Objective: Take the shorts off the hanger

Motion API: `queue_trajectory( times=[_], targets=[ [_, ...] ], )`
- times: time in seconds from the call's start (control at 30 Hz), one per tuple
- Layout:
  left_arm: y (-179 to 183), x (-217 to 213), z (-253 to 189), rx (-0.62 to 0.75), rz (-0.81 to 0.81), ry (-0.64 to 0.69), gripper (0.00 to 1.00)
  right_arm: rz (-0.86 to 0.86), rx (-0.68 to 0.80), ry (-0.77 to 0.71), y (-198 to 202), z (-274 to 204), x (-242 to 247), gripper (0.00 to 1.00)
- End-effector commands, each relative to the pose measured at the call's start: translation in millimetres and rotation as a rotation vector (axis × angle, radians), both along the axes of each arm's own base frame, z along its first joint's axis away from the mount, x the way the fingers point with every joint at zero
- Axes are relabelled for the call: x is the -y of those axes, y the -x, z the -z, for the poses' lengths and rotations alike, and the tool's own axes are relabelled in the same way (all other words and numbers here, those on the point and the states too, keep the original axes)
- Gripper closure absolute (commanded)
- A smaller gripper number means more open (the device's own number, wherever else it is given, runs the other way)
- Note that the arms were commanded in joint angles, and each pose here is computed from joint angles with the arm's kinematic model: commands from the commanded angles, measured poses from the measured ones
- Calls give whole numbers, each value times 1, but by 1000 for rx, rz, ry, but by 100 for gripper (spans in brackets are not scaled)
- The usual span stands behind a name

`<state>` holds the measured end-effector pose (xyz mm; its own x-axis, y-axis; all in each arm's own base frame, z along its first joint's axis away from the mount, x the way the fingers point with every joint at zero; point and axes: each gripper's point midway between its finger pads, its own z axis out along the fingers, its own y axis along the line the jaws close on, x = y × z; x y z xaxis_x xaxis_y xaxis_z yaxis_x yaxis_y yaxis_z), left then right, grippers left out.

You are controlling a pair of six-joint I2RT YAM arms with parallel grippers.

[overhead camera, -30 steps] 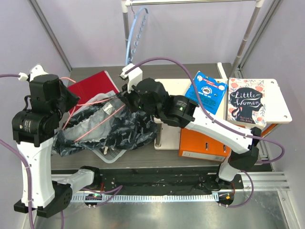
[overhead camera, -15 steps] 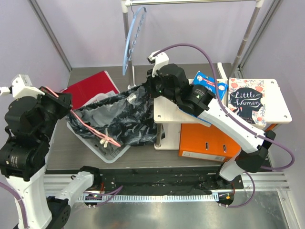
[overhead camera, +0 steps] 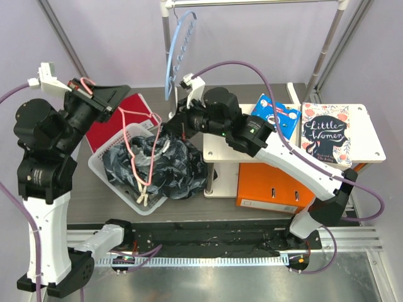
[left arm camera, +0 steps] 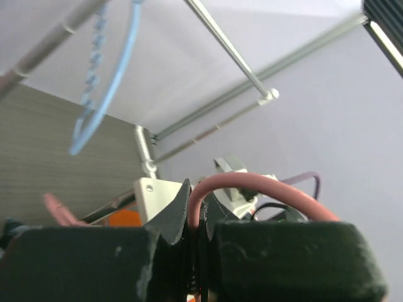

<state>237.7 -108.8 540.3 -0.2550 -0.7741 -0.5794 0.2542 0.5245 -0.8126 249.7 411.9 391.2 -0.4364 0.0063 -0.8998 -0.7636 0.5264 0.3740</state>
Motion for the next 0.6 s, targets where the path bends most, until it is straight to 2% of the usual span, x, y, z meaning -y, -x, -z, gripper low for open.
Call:
queue_trajectory(
  times=[0.0,0.07,0.1,0.13,0.17,0.23,0.3,0.4,0.57],
  targets=[
    [44,33,-73,290,260,70,100,-84,86,-198,9,-72,-19,99],
    [47,22,-78,330,187,3,100,-100,101,-235,8,-84,-26,99],
    [54,12,-77,306,126,-32,100,-106,131,-285,9,-105,-27,99],
    [55,0,-76,328,54,-110,100,-109,133,-305,7,-110,-32,99],
    [57,-23,-78,323,-82,-126,100,-119,144,-334,7,-121,-34,99],
    [70,-51,-76,314,-228,-193,100,-146,179,-453,12,-162,-37,99],
    [87,-80,-81,338,-376,-206,100,-189,197,-582,26,-205,-32,99],
    [104,-97,-84,362,-461,-248,100,-263,283,-819,47,-268,-22,99],
    [116,-105,-87,373,-497,-294,100,-379,249,-1061,73,-312,-15,99]
  ],
)
